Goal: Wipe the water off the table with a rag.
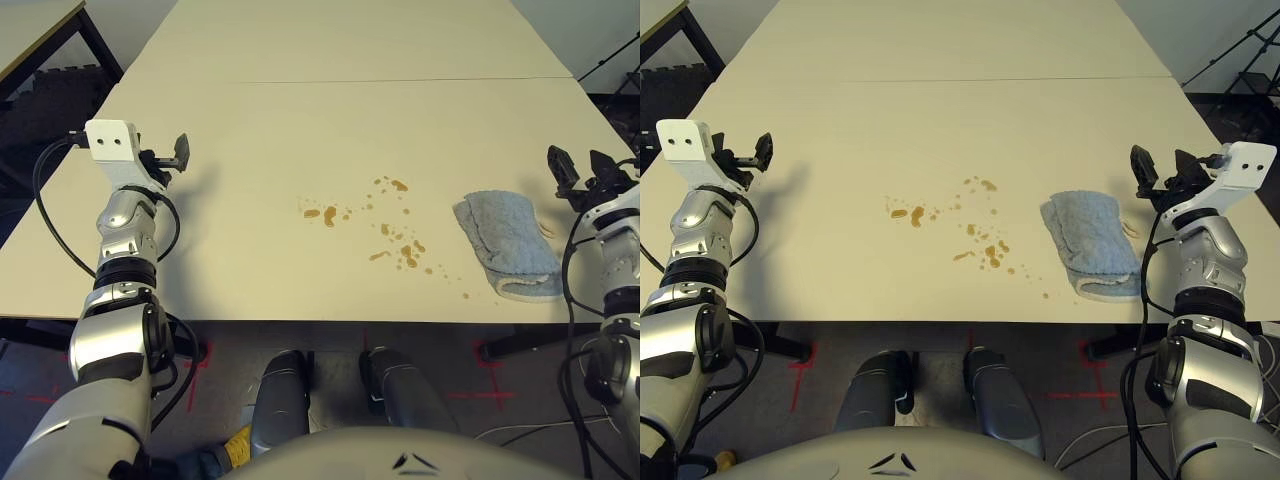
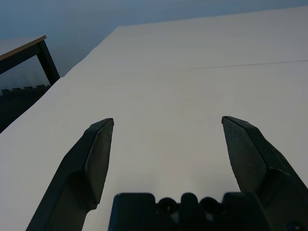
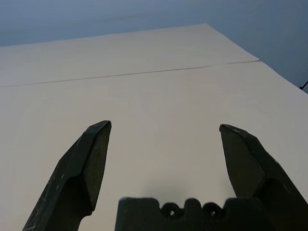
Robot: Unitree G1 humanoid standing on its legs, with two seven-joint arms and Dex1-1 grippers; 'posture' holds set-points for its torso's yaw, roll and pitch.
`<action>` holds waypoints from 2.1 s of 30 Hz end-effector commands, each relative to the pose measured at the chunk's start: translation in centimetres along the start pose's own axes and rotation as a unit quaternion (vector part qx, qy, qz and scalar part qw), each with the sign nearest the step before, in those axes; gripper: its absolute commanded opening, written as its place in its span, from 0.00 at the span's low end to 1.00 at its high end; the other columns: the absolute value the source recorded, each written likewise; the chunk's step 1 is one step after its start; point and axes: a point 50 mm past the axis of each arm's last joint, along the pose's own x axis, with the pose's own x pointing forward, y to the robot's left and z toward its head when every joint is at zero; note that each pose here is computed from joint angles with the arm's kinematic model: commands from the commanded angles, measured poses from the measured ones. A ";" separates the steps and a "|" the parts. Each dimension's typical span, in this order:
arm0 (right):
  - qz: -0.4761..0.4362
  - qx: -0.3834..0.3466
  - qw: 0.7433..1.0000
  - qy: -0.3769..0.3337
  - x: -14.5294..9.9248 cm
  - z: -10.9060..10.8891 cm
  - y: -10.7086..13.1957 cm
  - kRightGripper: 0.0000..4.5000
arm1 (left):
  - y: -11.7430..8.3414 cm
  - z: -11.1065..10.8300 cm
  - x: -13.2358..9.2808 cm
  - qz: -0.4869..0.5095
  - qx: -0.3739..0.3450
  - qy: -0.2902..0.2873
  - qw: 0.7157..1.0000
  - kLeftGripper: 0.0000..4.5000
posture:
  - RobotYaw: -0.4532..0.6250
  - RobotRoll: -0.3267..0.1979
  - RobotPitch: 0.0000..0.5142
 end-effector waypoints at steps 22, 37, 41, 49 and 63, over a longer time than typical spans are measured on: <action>-0.004 -0.011 1.000 0.008 -0.7 0.0 -0.3 0.99 | -2.8 1.3 -0.8 -0.266 -0.016 -0.012 0.964 1.00 | 0.26 0.62 0.27; 0.064 -0.011 0.996 0.061 0.5 2.1 0.3 0.99 | -5.9 1.5 -6.1 -0.549 -0.045 0.071 0.832 1.00 | 0.25 0.62 0.21; 0.101 -0.003 0.988 0.115 0.2 3.4 0.2 0.99 | -6.1 1.6 -5.8 -0.549 -0.040 0.069 0.832 1.00 | 0.24 0.62 0.21; 0.132 0.019 0.956 0.261 -1.9 3.7 -0.2 0.99 | -6.4 1.5 -5.5 -0.552 -0.031 0.068 0.831 1.00 | 0.23 0.62 0.23; 0.172 0.045 0.912 0.369 -5.0 -0.4 1.6 0.99 | -6.5 1.4 -5.5 -0.554 -0.027 0.073 0.829 1.00 | 0.22 0.62 0.24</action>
